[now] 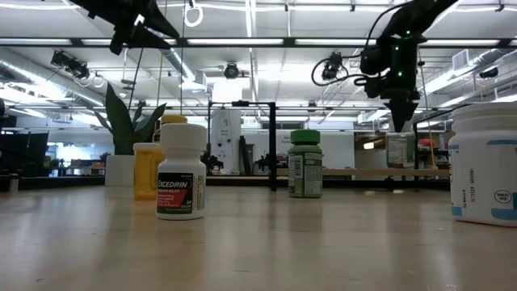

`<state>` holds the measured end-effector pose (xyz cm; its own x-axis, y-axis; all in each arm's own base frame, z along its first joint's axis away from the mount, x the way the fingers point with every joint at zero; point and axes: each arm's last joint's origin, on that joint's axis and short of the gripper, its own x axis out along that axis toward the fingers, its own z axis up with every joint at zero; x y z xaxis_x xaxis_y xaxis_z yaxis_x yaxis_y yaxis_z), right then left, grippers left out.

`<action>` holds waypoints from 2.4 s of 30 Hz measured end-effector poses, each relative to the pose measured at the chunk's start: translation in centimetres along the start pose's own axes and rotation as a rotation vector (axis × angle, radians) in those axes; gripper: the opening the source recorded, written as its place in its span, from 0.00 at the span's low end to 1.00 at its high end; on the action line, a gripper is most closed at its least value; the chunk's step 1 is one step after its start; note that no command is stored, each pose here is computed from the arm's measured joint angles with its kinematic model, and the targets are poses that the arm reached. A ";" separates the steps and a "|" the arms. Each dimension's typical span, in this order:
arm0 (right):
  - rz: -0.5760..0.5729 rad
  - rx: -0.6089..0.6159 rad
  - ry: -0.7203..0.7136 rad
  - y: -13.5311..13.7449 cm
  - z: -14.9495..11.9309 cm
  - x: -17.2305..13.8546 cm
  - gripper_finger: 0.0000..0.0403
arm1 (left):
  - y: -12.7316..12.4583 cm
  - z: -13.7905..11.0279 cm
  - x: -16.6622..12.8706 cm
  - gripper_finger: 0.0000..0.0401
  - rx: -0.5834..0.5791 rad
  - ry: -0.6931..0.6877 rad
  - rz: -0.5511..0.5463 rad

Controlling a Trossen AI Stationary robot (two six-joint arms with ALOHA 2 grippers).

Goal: Pick and place medicine bottles onto shelf by color
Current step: Put the transparent pill bottle on the shelf, then put the green pill bottle on the shelf

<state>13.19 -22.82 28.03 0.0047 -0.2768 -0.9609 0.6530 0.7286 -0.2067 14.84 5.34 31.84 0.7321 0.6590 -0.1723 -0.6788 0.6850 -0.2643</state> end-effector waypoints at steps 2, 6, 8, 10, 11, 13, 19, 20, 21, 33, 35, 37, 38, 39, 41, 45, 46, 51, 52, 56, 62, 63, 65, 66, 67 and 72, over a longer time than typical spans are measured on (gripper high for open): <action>-0.012 0.040 0.007 -0.1 0.4 0.4 0.61 | -0.1 0.0 0.0 0.47 -0.006 0.007 -0.018; -0.033 0.123 0.015 -0.4 1.0 1.1 0.61 | -0.2 -0.1 0.0 0.47 -0.025 0.017 -0.032; -0.041 0.170 0.000 -0.8 1.1 0.8 0.61 | -0.3 -0.2 -0.1 0.46 -0.025 0.021 -0.040; -0.037 0.218 -0.013 -1.3 1.3 0.6 0.61 | -0.4 -0.2 -0.1 0.46 -0.024 0.023 -0.048; -0.028 0.243 -0.020 -1.6 1.3 0.3 0.61 | -0.4 -0.2 -0.2 0.46 -0.023 0.025 -0.054; -0.019 0.292 -0.050 -2.2 1.5 -0.4 0.61 | -0.5 -0.3 -0.2 0.46 -0.022 0.027 -0.059; 0.045 0.399 -0.065 -3.1 1.3 -0.9 0.61 | -0.5 -0.3 -0.2 0.46 -0.021 0.027 -0.058; 0.056 0.410 -0.060 -3.1 1.2 -0.9 0.61 | -0.5 -0.3 -0.2 0.46 -0.022 0.027 -0.058; 0.065 0.418 -0.047 -3.1 1.1 -0.9 0.61 | -0.5 -0.3 -0.2 0.46 -0.022 0.027 -0.058; 0.054 0.405 0.012 -3.0 1.5 0.4 0.62 | -0.5 -0.3 -0.2 0.45 -0.021 0.033 -0.065; 0.054 0.402 0.011 -3.0 1.5 0.4 0.62 | -0.5 -0.3 -0.2 0.46 -0.019 0.036 -0.063; 0.055 0.396 0.011 -3.0 1.5 0.4 0.62 | -0.5 -0.3 -0.2 0.46 -0.019 0.036 -0.064; 0.056 0.394 0.011 -3.0 1.5 0.4 0.62 | -0.5 -0.3 -0.2 0.46 -0.019 0.036 -0.064; 0.058 0.393 0.012 -3.0 1.5 0.4 0.62 | -0.5 -0.3 -0.2 0.46 -0.019 0.036 -0.064; 0.059 0.391 0.012 -2.9 1.5 0.4 0.62 | -0.5 -0.3 -0.2 0.46 -0.019 0.036 -0.064; 0.063 0.385 0.012 -2.9 1.5 0.4 0.64 | -0.5 -0.3 -0.2 0.45 -0.019 0.036 -0.064; 0.066 0.384 0.011 -2.9 1.5 0.4 0.64 | -0.5 -0.3 -0.2 0.45 -0.020 0.036 -0.064; 0.077 0.384 0.006 -2.9 1.5 0.3 0.68 | -0.5 -0.3 -0.2 0.47 -0.020 0.036 -0.064; 0.079 0.384 0.005 -2.9 1.6 0.3 0.69 | -0.5 -0.3 -0.2 0.47 -0.020 0.036 -0.064; 0.087 0.384 0.002 -2.9 1.6 0.3 0.72 | -0.5 -0.3 -0.2 0.47 -0.020 0.036 -0.064; 0.089 0.380 0.001 -2.7 1.6 0.3 0.74 | -0.5 -0.3 -0.2 0.47 -0.025 0.036 -0.063; 0.089 0.378 0.000 -2.7 1.6 0.2 0.75 | -0.5 -0.3 -0.2 0.47 -0.033 0.037 -0.063; 0.090 0.373 -0.005 -2.7 1.6 0.1 0.75 | -0.5 -0.3 -0.2 0.47 -0.034 0.037 -0.064; 0.091 0.371 -0.010 -2.6 1.5 -0.1 0.76 | -0.5 -0.3 -0.2 0.47 -0.034 0.037 -0.064; 0.090 0.371 -0.015 -2.6 1.5 -0.2 0.76 | -0.5 -0.3 -0.2 0.47 -0.034 0.037 -0.064; 0.086 0.359 -0.045 -2.2 1.0 -1.5 0.77 | -0.5 -0.3 -0.2 0.47 -0.037 0.037 -0.064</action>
<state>12.56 -24.65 30.06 0.0997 -0.2571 -0.9612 0.8726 0.4867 -0.0397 15.05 4.76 31.69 0.7757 0.6022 -0.1886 -0.6288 0.7126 -0.3110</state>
